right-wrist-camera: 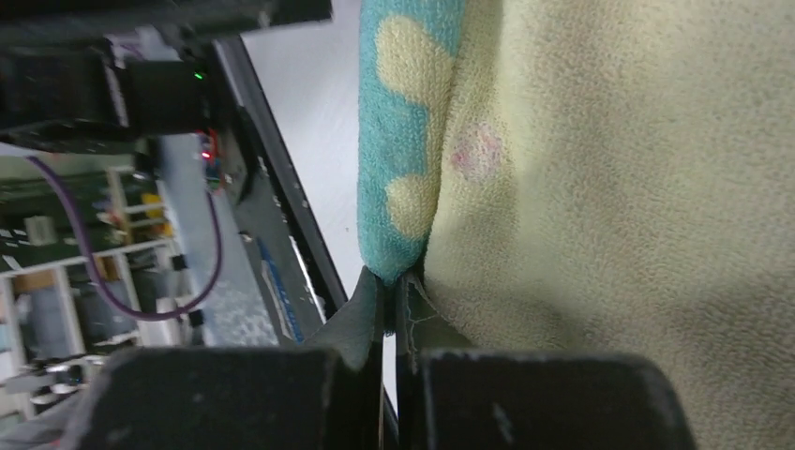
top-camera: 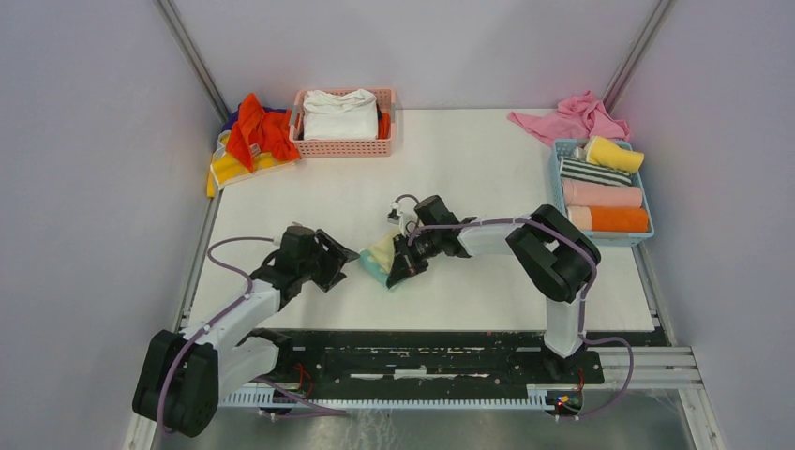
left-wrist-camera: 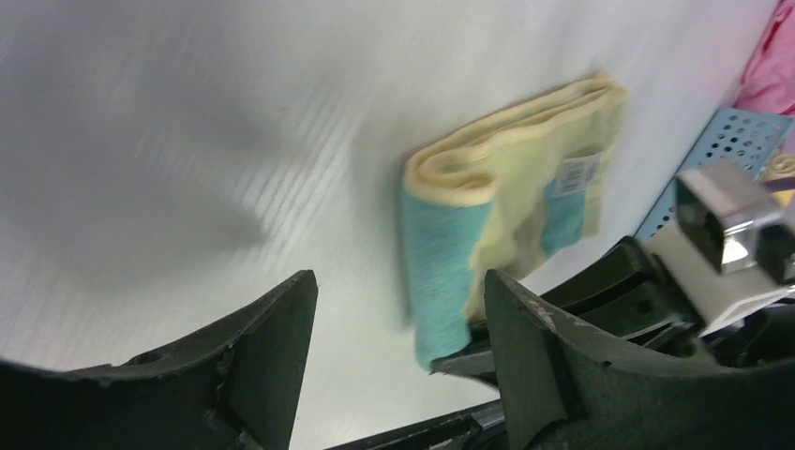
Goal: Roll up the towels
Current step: Roll the towel at the center of the board.
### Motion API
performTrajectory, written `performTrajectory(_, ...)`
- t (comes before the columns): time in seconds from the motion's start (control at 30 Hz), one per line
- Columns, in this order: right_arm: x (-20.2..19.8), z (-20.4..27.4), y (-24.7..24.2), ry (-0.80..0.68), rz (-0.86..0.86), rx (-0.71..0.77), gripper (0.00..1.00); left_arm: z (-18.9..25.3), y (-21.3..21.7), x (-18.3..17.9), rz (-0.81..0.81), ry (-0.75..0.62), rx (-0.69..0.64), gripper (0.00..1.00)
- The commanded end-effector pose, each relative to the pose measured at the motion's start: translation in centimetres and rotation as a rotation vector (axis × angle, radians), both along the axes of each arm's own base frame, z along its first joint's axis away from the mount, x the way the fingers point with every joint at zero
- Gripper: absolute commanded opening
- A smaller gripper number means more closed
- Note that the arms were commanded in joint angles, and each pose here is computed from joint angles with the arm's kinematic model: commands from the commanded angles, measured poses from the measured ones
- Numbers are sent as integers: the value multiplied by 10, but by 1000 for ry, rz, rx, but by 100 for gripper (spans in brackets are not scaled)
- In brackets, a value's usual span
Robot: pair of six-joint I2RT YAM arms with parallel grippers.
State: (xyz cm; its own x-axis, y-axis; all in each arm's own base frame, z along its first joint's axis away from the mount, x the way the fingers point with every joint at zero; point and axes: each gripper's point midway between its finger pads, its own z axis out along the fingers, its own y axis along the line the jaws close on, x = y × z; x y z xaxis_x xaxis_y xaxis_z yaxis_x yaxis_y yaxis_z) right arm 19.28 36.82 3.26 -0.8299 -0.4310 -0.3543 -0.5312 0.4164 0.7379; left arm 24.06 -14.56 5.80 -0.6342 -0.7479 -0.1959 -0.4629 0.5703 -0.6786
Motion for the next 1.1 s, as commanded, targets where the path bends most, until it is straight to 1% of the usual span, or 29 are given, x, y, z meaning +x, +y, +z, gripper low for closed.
performTrajectory(0.0, 9, 30, 15, 133, -48, 234, 1, -15, -10, -15, -5, 74, -85, 73)
performTrajectory(0.1, 11, 19, 8, 180, -86, 228, 0, -16, -18, -9, -27, 77, -105, 73)
performTrajectory(0.27, 7, 2, -1, 212, -102, 192, 1, -16, -32, 6, -63, 75, -126, 73)
performTrajectory(0.33, 6, -3, -3, 218, -104, 178, 1, -13, -36, 12, -61, 61, -141, 73)
performTrajectory(0.43, 6, -8, -5, 224, -107, 167, 1, -14, -35, 19, -44, 59, -122, 73)
performTrajectory(0.5, 7, -10, -6, 226, -108, 163, 0, -21, -34, 21, -35, 77, -103, 71)
performTrajectory(0.6, 7, -9, -8, 216, -107, 154, 1, -35, -34, 20, -32, 117, -80, 65)
performTrajectory(0.67, 7, -10, -10, 197, -107, 130, 1, -47, -34, 18, -31, 147, -57, 59)
performTrajectory(0.73, 9, -10, -15, 150, -105, 99, 2, -56, -34, 17, -24, 168, -31, 50)
performTrajectory(0.8, 11, -8, -19, 112, -106, 64, 4, -64, -33, 16, -15, 188, -17, 44)
performTrajectory(0.87, 12, -5, -24, 65, -102, 25, 8, -69, -32, 16, -10, 199, -9, 33)
performTrajectory(0.97, 14, 3, -33, -53, -96, -54, 18, -69, -36, 15, -10, 207, -15, 16)
performTrajectory(1.07, 16, 15, -41, -210, -97, -150, 30, -65, -38, 12, -6, 225, 10, 4)
